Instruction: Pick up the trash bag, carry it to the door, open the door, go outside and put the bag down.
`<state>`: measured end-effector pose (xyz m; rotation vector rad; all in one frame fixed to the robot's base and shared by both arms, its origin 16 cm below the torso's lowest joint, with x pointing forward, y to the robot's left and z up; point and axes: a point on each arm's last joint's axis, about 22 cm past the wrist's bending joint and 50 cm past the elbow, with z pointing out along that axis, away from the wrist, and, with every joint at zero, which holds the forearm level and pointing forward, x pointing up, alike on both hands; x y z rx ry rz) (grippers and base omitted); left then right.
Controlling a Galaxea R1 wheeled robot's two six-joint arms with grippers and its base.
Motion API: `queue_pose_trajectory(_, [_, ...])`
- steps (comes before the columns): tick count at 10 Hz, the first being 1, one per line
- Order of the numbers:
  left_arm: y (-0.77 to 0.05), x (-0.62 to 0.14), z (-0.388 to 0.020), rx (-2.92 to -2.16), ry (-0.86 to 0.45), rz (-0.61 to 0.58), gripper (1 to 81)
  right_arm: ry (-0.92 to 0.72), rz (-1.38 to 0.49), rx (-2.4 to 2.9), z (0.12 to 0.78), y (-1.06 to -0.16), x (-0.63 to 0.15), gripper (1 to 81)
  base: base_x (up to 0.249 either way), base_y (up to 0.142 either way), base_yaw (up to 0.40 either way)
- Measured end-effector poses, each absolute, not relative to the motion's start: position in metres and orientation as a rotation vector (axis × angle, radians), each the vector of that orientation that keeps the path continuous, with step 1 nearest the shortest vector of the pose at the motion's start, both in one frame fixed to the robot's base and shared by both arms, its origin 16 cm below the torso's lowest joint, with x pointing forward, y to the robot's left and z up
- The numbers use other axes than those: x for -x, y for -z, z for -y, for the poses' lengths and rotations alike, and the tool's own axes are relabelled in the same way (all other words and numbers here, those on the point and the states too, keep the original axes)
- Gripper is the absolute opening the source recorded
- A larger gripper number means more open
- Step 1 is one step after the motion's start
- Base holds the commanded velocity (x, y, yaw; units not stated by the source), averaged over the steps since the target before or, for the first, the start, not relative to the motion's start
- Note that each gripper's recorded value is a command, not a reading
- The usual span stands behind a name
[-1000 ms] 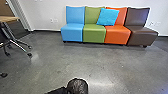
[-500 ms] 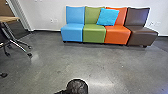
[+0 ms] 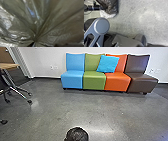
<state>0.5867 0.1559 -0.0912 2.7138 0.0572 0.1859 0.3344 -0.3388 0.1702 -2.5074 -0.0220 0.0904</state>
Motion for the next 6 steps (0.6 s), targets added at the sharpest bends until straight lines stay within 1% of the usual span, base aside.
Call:
queue_pose_trajectory(3, [0.119, -0.574, -0.158, -2.722, -0.131, -0.085, 81.1, -0.172, -0.003, 2.496, 0.335, -0.154, -0.329, 81.1, 0.0, 0.0, 0.0])
queue_pose_trajectory(6, [0.131, -0.57, -0.156, -2.727, -0.164, -0.113, 81.1, -0.194, -0.012, 2.494, 0.334, -0.147, -0.328, 81.1, 0.0, 0.0, 0.0])
